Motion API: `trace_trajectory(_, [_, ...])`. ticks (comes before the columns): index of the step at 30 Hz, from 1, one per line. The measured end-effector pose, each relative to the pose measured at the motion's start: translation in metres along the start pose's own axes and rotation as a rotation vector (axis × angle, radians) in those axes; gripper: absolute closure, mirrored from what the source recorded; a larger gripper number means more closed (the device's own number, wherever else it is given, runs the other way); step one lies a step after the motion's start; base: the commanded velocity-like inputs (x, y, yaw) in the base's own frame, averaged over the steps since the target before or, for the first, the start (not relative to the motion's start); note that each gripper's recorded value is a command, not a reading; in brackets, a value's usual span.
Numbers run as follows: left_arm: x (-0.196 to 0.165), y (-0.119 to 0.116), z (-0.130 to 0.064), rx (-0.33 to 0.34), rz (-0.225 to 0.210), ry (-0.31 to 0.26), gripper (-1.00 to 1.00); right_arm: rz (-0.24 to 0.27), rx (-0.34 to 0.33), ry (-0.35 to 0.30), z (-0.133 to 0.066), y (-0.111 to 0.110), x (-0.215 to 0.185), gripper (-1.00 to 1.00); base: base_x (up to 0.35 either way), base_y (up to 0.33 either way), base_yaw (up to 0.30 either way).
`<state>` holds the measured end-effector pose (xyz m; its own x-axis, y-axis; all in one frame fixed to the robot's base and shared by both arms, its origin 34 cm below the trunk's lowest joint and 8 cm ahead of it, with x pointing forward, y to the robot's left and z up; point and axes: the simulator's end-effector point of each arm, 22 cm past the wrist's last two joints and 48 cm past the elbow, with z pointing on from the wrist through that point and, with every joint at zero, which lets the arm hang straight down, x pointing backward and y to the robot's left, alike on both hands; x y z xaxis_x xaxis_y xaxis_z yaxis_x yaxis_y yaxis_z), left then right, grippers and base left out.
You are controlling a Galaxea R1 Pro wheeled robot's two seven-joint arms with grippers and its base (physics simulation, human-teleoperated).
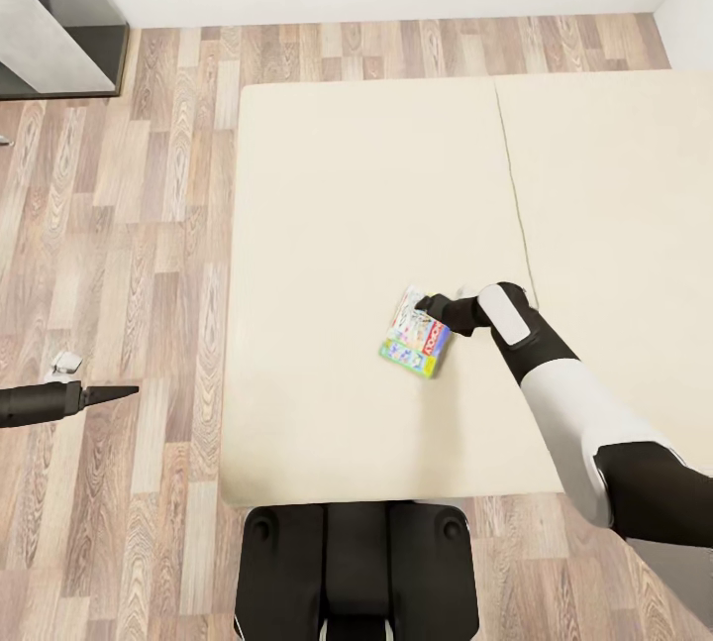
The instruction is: Put all the toys in the child's room - the three board games (two on the bed and one on the table), the two jigsaw puzzles on the table, and the tennis ball on the table - inside the toy box on the table in the child's room.
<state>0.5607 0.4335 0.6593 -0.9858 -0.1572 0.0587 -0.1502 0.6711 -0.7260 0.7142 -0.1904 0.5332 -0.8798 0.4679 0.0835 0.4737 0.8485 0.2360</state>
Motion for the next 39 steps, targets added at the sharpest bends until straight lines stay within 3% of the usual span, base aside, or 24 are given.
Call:
trace_trajectory(4, [0.000,0.000,0.000,0.000,0.000,0.000,-1.00,-0.009,-0.022,0.012,0.002,0.016,0.008,-1.00,0.000,0.000,0.000])
trace_trajectory(29, [0.000,0.000,0.000,0.001,-0.001,-0.001,-1.00,-0.014,-0.096,0.051,0.008,0.061,0.034,-1.00,0.000,0.000,0.000])
trace_trajectory(34, [0.000,0.000,0.000,0.001,0.000,-0.001,-1.00,-0.023,-0.147,0.069,0.009,0.091,0.049,-1.00,0.000,0.000,0.000])
trace_trajectory(39, [0.000,0.000,0.000,0.001,-0.001,-0.001,-1.00,-0.027,-0.162,0.076,0.010,0.102,0.056,-1.00,0.000,0.000,0.000])
